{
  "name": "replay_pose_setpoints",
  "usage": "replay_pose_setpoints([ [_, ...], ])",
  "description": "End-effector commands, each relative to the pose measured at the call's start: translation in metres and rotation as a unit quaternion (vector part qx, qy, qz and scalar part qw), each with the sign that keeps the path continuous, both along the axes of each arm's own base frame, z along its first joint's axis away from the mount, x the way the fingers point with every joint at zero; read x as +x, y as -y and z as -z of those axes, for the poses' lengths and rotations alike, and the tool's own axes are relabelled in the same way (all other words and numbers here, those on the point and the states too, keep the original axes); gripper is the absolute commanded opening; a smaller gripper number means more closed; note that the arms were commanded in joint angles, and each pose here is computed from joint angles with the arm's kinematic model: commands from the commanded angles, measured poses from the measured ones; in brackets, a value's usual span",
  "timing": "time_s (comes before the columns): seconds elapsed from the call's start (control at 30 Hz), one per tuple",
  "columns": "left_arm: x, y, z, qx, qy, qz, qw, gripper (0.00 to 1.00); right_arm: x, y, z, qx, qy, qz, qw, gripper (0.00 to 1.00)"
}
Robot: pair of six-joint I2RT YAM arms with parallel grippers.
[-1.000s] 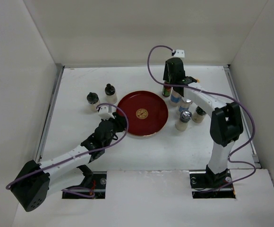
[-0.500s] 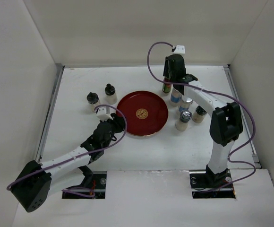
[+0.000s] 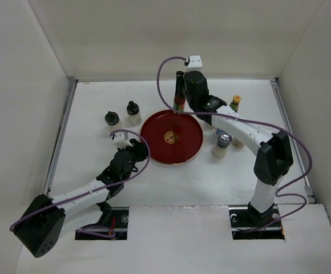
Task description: Organize the condiment bottles
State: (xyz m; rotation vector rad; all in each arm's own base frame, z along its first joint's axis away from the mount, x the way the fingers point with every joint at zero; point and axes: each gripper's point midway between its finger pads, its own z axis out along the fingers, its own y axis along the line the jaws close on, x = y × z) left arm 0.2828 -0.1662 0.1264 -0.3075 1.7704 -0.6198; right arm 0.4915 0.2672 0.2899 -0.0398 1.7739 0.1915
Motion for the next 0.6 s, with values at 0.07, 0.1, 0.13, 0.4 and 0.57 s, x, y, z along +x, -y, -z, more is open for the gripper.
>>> replay_pose_setpoints([
  [0.07,0.003,-0.002,-0.014,-0.026,0.027,-0.004,0.999,0.28,0.001,-0.03,-0.052,0.069,0.08,-0.022,0.994,0.29],
  [0.1,0.003,-0.002,-0.015,-0.027,0.029,-0.004,0.999,0.28,0.002,-0.035,-0.048,0.068,0.077,-0.027,0.994,0.29],
  [0.13,0.003,-0.002,-0.015,-0.026,0.03,-0.003,0.999,0.28,0.002,-0.039,-0.044,0.068,0.075,-0.029,0.994,0.29],
  [0.4,0.003,0.003,-0.012,-0.028,0.029,0.007,0.999,0.28,0.009,-0.054,-0.022,0.065,0.064,-0.037,0.995,0.29],
  [0.57,0.004,0.001,-0.012,-0.029,0.028,0.004,0.999,0.28,0.014,-0.062,-0.003,0.062,0.049,-0.041,0.996,0.3],
])
